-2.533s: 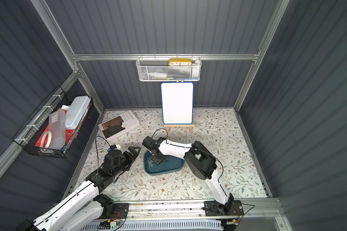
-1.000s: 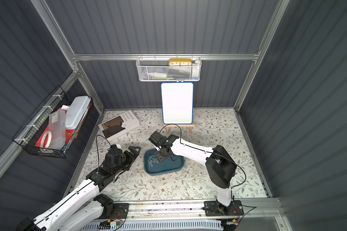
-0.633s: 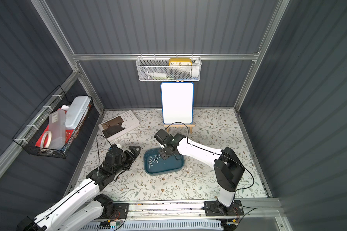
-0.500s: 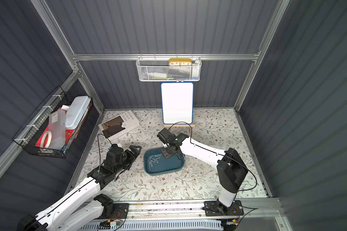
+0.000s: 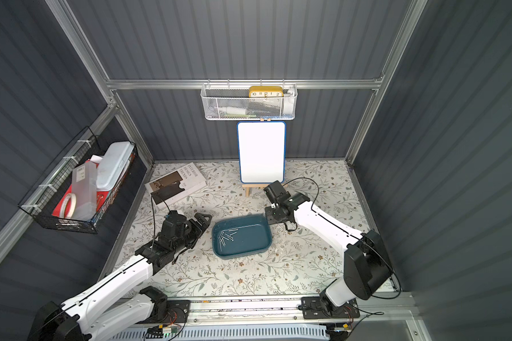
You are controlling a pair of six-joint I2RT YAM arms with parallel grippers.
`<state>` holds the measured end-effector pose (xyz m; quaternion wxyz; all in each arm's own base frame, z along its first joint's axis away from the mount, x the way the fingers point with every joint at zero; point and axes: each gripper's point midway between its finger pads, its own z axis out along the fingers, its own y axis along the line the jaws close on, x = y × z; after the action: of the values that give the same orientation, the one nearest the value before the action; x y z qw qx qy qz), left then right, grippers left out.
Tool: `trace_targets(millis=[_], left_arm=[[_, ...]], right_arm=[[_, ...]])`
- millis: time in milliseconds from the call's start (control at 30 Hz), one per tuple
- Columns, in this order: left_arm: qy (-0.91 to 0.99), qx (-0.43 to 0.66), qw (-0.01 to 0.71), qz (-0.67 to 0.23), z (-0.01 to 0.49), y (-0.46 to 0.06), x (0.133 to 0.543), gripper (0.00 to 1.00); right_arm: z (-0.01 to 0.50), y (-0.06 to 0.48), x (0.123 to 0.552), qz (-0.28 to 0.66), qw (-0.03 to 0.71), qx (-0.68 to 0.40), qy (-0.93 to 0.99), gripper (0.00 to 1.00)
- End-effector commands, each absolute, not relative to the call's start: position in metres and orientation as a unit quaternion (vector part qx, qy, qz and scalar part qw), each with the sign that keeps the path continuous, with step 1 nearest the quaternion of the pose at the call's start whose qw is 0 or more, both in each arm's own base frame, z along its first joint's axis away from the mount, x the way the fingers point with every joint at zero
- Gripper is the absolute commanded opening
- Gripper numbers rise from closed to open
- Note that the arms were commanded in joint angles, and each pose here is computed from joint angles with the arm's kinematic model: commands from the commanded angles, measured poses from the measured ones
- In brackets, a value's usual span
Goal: Take out the screws from the storage box
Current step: Place the screw at the center of the board.
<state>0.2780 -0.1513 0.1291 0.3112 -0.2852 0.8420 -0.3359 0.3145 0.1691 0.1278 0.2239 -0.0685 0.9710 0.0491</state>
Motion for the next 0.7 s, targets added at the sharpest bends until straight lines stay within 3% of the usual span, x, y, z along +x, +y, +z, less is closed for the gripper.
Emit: trace_targets(millis=[0, 333, 667], left_arm=[[0.842, -0.264, 0.32, -0.346, 0.14, -0.159, 0.283, 0.99], [0.851, -0.241, 0.31, -0.349, 0.135, -0.168, 0.287, 0.99], [0.852, -0.238, 0.308, -0.349, 0.132, -0.168, 0.285, 0.99]], right_arm=[[0.109, 0.14, 0.302, 0.019, 0.195, -0.021, 0.98, 0.0], [0.049, 0.109, 0.301, 0.018, 0.125, 0.025, 0.992, 0.0], [0.028, 0.106, 0.315, 0.015, 0.107, 0.026, 0.994, 0.02]])
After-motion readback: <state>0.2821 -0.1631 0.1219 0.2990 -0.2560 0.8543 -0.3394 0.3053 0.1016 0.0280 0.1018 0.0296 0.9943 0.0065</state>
